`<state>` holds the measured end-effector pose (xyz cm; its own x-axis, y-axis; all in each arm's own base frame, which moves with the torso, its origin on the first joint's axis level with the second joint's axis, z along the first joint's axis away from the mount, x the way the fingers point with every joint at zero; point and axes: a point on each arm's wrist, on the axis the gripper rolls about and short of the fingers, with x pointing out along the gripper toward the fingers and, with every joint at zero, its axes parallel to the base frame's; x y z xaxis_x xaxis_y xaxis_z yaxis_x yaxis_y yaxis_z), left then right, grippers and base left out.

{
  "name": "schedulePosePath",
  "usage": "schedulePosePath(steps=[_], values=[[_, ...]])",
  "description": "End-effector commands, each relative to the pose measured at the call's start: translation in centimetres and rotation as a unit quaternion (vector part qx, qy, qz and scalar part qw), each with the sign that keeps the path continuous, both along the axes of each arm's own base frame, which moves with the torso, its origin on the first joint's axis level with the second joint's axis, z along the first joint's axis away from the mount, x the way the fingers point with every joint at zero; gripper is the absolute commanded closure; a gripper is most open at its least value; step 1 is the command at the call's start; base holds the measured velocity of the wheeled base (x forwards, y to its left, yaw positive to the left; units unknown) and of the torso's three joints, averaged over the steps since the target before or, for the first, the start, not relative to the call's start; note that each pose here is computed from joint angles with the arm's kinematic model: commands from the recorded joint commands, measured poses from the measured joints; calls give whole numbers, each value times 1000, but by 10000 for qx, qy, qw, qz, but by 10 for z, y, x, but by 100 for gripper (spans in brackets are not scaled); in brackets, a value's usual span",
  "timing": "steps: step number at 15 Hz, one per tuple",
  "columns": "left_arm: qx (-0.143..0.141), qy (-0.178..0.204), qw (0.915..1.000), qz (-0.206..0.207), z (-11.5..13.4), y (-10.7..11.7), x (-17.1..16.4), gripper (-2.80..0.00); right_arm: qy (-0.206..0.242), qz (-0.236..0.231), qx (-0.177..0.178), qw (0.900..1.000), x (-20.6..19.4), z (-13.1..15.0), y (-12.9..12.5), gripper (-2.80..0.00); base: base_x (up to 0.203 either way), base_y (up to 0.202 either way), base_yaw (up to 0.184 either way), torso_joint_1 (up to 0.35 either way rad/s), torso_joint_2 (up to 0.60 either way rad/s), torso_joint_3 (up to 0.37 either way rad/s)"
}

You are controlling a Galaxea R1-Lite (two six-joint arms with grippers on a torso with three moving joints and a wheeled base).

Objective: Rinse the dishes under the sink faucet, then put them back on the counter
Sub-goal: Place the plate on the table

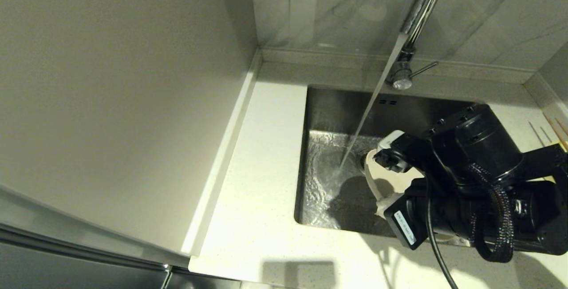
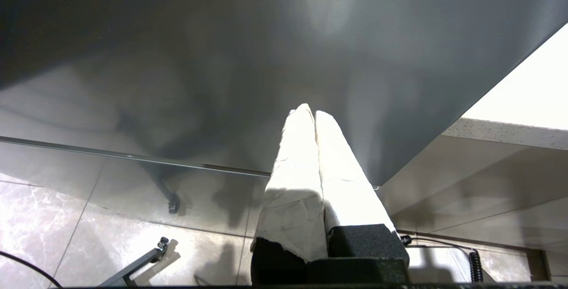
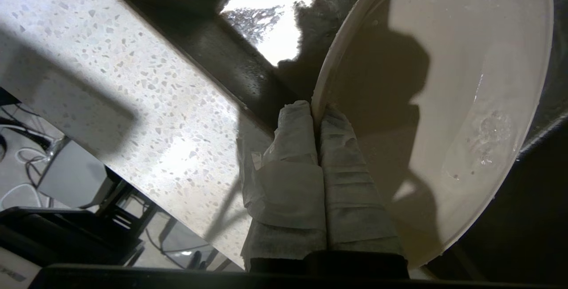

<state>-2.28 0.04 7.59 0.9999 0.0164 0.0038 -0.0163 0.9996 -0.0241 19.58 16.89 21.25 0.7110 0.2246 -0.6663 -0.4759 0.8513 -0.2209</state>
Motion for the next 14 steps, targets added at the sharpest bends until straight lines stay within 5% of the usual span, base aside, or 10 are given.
schedulePosePath(steps=[1,8,14], values=[[-3,-12,10000,2,0,0,0,0,-185,-11,30,9998,-8,10,-9,0,0,0,0,0,0,0],[-3,-12,10000,2,0,0,0,0,-552,-153,-639,9963,-37,10,-65,0,0,0,0,0,0,0],[-3,-12,10000,2,0,0,0,0,-237,-1116,-1098,9874,-49,-19,-105,0,0,0,0,0,0,0]])
